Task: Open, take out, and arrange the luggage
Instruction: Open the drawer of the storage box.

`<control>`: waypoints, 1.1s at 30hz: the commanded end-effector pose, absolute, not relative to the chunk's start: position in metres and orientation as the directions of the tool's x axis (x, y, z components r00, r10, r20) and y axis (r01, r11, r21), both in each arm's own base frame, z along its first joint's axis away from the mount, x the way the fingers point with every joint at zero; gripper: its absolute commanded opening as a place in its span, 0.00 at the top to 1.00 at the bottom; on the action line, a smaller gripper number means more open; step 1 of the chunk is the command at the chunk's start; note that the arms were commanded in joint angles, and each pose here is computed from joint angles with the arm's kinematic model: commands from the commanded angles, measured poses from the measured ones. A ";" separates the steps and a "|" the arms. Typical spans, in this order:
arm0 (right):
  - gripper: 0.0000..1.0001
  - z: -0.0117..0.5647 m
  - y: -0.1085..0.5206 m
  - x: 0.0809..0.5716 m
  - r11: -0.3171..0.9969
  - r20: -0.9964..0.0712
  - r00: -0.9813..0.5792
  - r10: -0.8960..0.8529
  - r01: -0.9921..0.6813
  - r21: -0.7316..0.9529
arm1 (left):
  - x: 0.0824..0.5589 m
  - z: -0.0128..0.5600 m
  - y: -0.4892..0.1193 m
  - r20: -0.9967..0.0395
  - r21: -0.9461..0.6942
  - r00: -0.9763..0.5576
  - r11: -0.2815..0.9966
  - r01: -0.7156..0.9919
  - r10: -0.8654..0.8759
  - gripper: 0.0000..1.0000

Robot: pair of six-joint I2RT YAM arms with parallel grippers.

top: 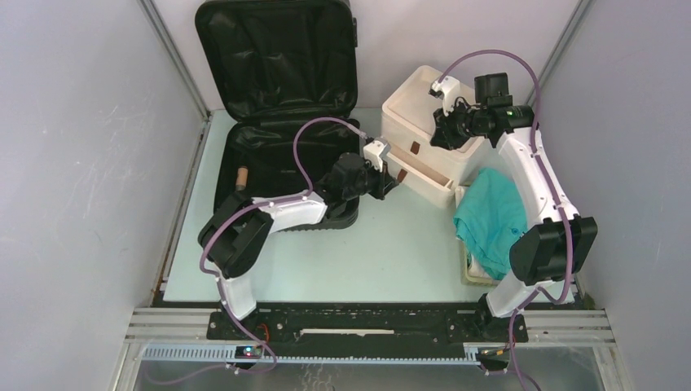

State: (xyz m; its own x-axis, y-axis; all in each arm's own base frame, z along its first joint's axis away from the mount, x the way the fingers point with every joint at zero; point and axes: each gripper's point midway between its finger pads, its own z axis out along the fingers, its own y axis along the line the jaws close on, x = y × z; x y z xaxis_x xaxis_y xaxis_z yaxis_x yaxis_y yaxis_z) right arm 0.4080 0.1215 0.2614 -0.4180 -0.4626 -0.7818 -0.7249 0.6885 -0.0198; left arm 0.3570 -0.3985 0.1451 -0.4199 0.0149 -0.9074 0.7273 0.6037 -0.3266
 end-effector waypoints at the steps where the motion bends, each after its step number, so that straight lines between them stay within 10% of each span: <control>1: 1.00 0.265 0.107 0.392 0.737 -0.762 -0.482 -0.433 -0.676 0.008 | 0.336 0.143 -0.386 -0.907 -0.260 -0.407 0.620 0.740 0.105 1.00; 10: 0.98 0.262 0.101 0.395 0.751 -0.761 -0.487 -0.428 -0.660 0.001 | 0.324 0.142 -0.368 -0.884 -0.235 -0.437 0.648 0.725 0.168 0.96; 16: 0.48 0.276 0.104 0.381 0.725 -0.792 -0.452 -0.410 -0.689 0.018 | 0.316 0.179 -0.356 -0.890 -0.239 -0.434 0.664 0.709 0.142 0.48; 21: 0.30 0.308 0.106 0.356 0.685 -0.850 -0.370 -0.374 -0.728 0.015 | 0.300 0.220 -0.340 -0.922 -0.182 -0.355 0.635 0.750 0.155 0.31; 33: 0.25 0.328 0.109 0.261 0.531 -0.952 -0.080 -0.296 -0.842 -0.094 | 0.280 0.266 -0.236 -0.942 0.014 -0.238 0.736 0.677 0.237 0.09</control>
